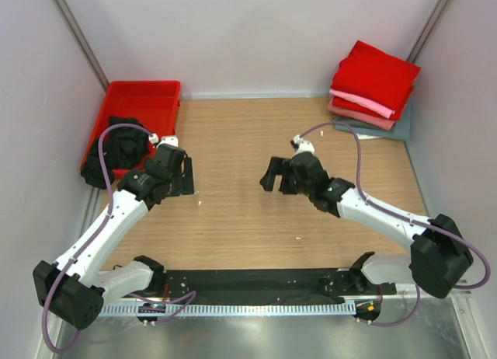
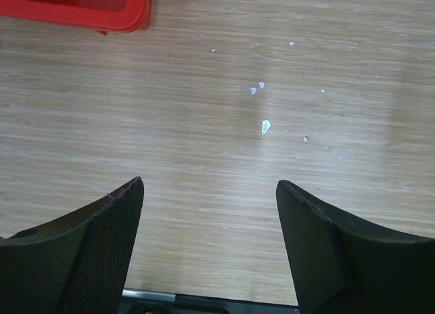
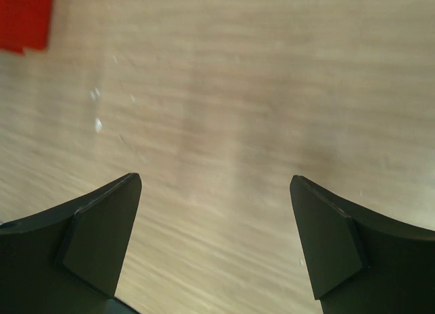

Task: Fold and stack the t-shirts
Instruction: Reset both grippers

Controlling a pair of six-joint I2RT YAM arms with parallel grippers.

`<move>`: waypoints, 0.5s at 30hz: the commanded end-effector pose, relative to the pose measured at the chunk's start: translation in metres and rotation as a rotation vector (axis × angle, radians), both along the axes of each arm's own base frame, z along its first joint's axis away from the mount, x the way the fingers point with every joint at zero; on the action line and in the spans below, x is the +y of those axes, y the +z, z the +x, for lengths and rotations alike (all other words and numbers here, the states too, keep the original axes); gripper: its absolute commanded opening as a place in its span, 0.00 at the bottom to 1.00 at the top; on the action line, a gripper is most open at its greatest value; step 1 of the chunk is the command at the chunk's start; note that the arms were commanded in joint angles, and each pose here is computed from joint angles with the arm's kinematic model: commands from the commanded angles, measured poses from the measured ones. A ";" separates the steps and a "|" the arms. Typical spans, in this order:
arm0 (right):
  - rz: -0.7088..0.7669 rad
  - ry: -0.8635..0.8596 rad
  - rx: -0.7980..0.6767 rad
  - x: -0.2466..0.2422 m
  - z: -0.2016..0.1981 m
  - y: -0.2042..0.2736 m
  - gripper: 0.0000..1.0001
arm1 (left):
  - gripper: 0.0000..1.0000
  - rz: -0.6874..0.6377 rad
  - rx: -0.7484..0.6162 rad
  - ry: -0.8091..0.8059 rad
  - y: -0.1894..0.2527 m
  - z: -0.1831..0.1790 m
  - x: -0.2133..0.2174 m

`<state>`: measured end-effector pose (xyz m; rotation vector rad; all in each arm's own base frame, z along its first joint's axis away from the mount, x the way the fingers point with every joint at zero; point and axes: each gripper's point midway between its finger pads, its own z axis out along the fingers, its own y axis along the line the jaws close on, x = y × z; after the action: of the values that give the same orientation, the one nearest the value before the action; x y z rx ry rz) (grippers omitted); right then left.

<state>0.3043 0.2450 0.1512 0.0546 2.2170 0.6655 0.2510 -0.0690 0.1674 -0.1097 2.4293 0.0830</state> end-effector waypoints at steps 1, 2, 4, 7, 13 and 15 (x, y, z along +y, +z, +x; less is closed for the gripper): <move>-0.047 -0.017 -0.047 -0.014 -0.027 -0.012 0.97 | 0.80 -0.027 -0.038 -0.008 0.012 0.003 -0.004; -0.027 -0.016 -0.056 -0.016 -0.034 -0.008 0.98 | 0.80 -0.030 -0.040 -0.007 0.013 0.003 -0.004; -0.042 -0.016 -0.036 -0.023 -0.050 -0.021 0.98 | 0.80 -0.029 -0.038 -0.009 0.013 0.003 -0.004; -0.044 -0.030 -0.042 -0.035 -0.063 -0.019 0.98 | 0.80 -0.027 -0.037 -0.010 0.013 0.003 -0.004; -0.122 -0.116 -0.143 -0.075 -0.067 0.017 1.00 | 0.80 -0.034 -0.038 -0.013 0.013 0.001 -0.005; -0.152 -0.175 -0.176 -0.091 -0.065 0.029 1.00 | 0.80 -0.036 -0.038 -0.014 0.013 0.002 -0.005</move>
<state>0.2301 0.1834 0.1520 0.0532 2.1423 0.5411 0.2503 -0.0710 0.1670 -0.1045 2.4345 0.0695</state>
